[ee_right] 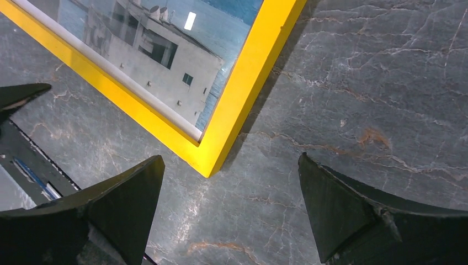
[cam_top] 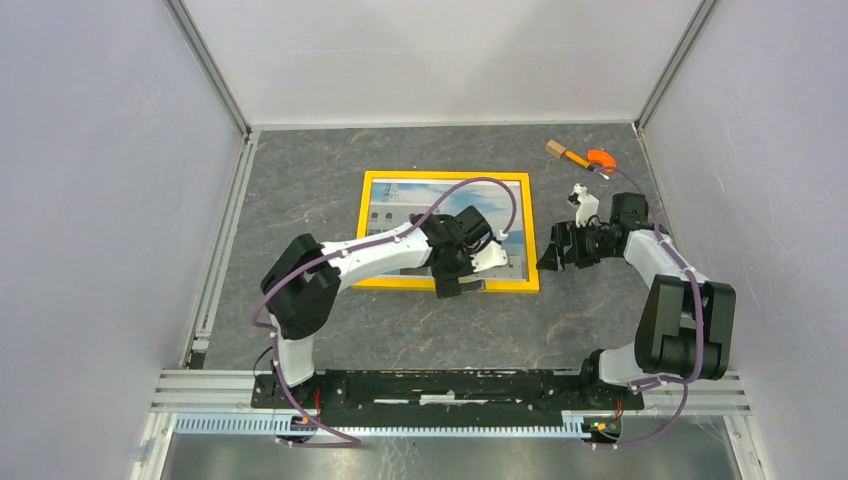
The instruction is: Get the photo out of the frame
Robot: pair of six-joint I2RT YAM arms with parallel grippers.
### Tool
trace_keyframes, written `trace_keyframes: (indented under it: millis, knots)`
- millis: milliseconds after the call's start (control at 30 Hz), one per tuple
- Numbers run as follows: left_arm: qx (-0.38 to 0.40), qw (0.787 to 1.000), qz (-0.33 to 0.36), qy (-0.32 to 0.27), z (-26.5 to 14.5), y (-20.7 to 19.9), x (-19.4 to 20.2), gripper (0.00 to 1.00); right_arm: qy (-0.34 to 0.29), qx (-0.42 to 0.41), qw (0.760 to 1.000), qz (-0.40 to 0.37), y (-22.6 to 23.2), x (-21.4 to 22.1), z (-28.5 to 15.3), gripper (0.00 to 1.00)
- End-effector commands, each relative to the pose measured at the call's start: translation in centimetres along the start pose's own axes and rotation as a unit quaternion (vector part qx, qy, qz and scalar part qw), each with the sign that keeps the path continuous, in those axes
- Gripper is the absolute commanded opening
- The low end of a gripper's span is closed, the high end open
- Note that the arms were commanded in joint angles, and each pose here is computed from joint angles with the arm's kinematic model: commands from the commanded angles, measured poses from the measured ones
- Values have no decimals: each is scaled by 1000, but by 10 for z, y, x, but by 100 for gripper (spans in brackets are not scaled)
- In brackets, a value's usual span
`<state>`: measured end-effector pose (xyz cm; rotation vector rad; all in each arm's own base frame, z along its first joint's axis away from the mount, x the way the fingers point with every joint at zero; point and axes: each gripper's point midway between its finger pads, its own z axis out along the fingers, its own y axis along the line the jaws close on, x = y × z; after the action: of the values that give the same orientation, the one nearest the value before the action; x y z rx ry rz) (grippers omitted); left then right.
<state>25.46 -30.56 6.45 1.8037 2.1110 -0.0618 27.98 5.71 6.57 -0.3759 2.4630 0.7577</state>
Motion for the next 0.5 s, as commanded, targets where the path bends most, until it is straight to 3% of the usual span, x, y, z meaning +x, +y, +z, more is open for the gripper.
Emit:
trace_keyframes:
  millis: [0,267,467]
  knots:
    - [-38,998,51,-22,5,5,-33,99,-15,-42,999,11,9,-5,0,98]
    - [-69,992,104,-9,28,-11,-38,84,-20,-50,998,21,11,1,4,98]
    - [-85,991,105,13,45,-6,-34,80,-20,-57,998,23,13,3,5,98]
